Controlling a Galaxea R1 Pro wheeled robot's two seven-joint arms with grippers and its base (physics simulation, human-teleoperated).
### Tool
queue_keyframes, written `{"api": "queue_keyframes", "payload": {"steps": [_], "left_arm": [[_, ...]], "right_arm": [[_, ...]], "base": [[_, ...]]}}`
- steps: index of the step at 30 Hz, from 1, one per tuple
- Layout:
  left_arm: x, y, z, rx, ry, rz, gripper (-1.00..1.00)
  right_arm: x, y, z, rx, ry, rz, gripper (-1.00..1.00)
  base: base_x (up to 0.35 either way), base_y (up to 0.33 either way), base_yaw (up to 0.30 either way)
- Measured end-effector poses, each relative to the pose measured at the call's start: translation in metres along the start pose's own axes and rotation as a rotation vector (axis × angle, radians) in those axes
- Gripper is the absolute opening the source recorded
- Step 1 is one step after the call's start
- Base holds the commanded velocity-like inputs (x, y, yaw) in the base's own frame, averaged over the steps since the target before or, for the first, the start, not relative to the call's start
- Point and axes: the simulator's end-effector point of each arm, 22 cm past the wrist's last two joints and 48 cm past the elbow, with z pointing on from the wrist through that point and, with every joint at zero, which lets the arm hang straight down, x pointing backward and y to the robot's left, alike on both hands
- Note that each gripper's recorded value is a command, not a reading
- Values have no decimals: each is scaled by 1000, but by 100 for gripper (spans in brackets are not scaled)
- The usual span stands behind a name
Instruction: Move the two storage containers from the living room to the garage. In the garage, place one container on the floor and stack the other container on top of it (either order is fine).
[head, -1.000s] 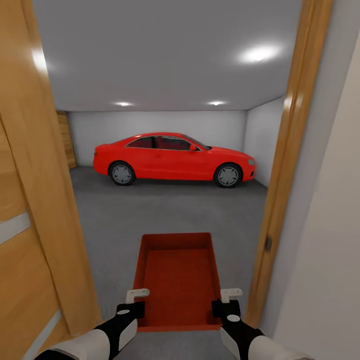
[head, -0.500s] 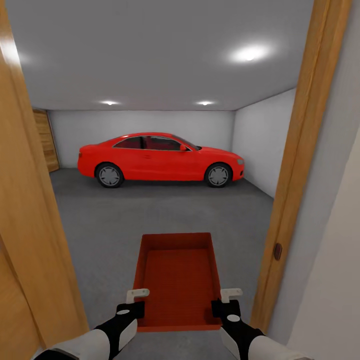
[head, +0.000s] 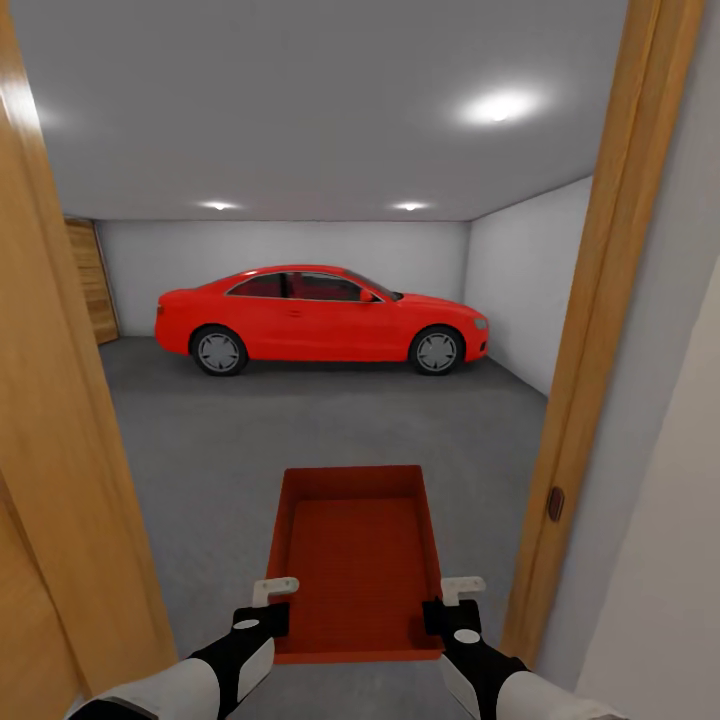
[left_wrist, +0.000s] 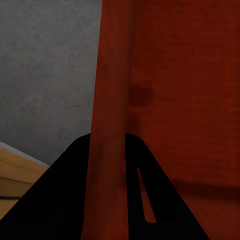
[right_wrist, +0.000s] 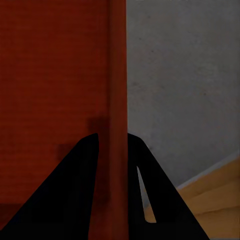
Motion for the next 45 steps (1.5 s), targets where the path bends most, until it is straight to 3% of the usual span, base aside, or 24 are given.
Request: {"api": "queue_keyframes", "payload": {"steps": [45], "left_arm": [[2,4,0,-2,-5,-4,-100]], "right_arm": [[-1,3,-1,4,-8,-13,-100]], "base": [[32,17,9]]}}
